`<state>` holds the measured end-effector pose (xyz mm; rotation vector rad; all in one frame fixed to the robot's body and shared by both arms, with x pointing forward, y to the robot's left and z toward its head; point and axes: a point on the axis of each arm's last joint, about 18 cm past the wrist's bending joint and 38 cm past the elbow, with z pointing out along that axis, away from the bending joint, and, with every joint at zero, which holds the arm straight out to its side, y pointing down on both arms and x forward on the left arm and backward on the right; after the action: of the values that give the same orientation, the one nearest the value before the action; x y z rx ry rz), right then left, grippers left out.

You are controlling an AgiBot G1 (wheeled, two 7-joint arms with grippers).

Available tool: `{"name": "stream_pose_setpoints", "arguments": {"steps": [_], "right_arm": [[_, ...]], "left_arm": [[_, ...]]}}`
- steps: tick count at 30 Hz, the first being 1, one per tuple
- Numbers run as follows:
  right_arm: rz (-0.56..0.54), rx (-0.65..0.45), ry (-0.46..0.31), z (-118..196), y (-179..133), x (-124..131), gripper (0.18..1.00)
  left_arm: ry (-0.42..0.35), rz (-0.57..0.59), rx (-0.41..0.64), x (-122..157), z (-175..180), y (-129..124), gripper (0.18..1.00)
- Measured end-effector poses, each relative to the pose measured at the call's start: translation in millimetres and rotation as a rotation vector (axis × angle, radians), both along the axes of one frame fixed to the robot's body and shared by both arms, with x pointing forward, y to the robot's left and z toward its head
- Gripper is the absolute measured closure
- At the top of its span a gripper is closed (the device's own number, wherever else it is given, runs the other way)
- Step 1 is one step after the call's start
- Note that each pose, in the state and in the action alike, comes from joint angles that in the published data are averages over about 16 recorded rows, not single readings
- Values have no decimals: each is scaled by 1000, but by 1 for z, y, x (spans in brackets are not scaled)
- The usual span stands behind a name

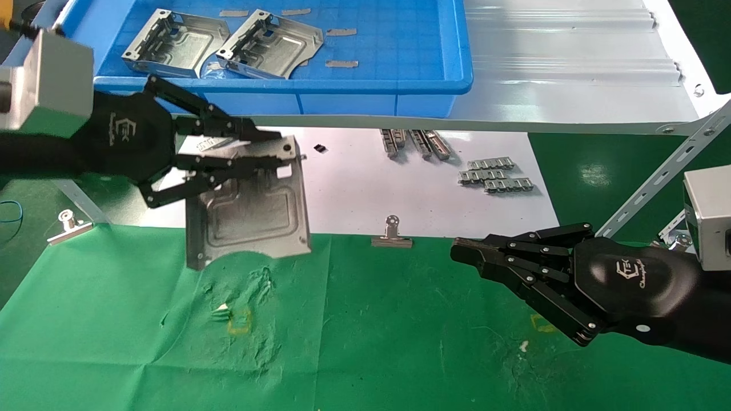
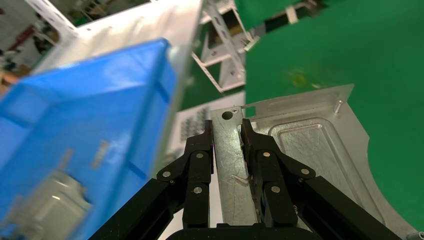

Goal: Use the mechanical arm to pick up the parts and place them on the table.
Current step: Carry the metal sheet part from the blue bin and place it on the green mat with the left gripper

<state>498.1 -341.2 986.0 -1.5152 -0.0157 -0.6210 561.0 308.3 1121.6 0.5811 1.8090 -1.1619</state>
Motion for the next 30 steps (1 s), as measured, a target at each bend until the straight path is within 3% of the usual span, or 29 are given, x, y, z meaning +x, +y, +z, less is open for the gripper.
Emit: {"name": "stream_pose_setpoints", "arguments": {"steps": [15,30], "right_arm": [[0,0,0,0,0,0,987],[0,0,0,0,0,0,987]], "left_arm": [[127,28,286,22,-109,10,897],[147,144,357,75,-152,15,898]]}}
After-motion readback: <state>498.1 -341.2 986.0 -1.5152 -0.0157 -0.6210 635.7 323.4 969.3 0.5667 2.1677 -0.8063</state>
